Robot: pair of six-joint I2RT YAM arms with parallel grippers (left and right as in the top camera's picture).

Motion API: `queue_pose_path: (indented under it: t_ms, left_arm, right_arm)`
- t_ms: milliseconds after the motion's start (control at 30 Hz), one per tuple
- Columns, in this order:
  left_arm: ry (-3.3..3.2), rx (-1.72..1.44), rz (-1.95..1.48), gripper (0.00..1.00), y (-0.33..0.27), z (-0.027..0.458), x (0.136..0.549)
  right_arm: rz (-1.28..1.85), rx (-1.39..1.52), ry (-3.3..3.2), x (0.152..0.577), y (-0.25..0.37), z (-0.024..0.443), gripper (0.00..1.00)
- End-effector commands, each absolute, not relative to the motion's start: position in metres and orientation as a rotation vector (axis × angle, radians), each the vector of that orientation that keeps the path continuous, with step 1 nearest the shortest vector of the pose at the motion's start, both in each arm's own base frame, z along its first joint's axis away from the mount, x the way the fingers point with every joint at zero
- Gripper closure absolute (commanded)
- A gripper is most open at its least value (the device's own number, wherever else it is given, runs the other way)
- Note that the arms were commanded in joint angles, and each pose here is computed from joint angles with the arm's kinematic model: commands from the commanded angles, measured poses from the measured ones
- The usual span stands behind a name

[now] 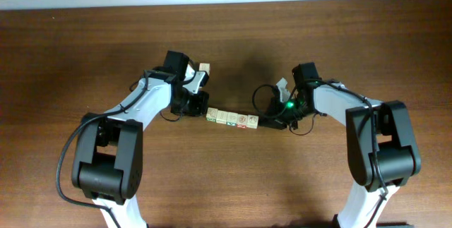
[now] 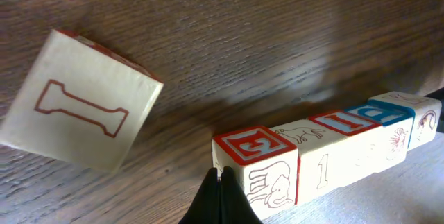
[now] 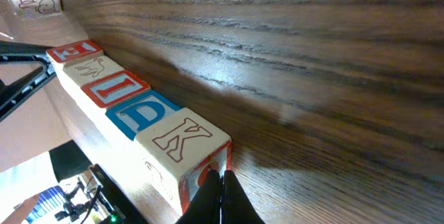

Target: Rotate 5 blocks

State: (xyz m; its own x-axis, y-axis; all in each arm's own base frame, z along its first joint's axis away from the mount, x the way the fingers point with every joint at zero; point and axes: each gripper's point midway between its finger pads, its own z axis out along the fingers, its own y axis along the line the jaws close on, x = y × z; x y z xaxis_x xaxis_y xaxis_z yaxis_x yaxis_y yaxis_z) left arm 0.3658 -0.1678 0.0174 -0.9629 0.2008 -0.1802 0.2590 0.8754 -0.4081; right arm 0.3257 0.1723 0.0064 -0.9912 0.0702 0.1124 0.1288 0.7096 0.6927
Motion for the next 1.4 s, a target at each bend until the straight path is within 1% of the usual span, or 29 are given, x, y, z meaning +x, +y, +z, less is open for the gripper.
queue_pose_path:
  t_ms: [0,200,367,467,567,700,867,1033,1367]
  left_arm:
    - [2.933,0.353,-0.709,1.00,-0.173,0.014,0.358]
    - [2.933,0.353,-0.709,1.00,-0.173,0.014,0.358]
    - [2.933,0.352,-0.709,1.00,-0.173,0.014,0.358]
    - [2.935,0.346,-0.710,1.00,-0.173,0.014,0.358]
    - [2.968,0.256,-0.721,1.00,-0.173,0.013,0.355]
    - [2.984,0.233,-0.803,1.00,-0.179,0.017,0.348]
    - [2.994,0.229,-0.803,1.00,-0.179,0.017,0.346]
    - [2.975,0.235,-0.802,1.00,-0.180,0.017,0.350]
    - [2.975,0.235,-0.796,1.00,-0.179,0.017,0.351]
  right_arm:
    - [-1.119,-0.172,-2.807,0.317,0.178,-0.001,0.96]
    - [-1.108,-0.202,-2.810,0.318,0.175,-0.002,0.96]
    - [-1.120,-0.241,-2.822,0.325,0.159,-0.002,0.96]
    - [-1.166,-0.242,-2.822,0.329,0.151,0.001,0.96]
    - [-1.254,-0.255,-2.788,0.331,0.145,0.009,0.96]
    - [-1.265,-0.205,-2.763,0.324,0.154,0.011,0.96]
    - [-1.224,-0.207,-2.775,0.315,0.152,-0.001,0.96]
    - [-1.250,-0.179,-2.809,0.321,0.154,-0.002,0.96]
    - [-1.254,-0.147,-2.815,0.321,0.160,-0.002,0.96]
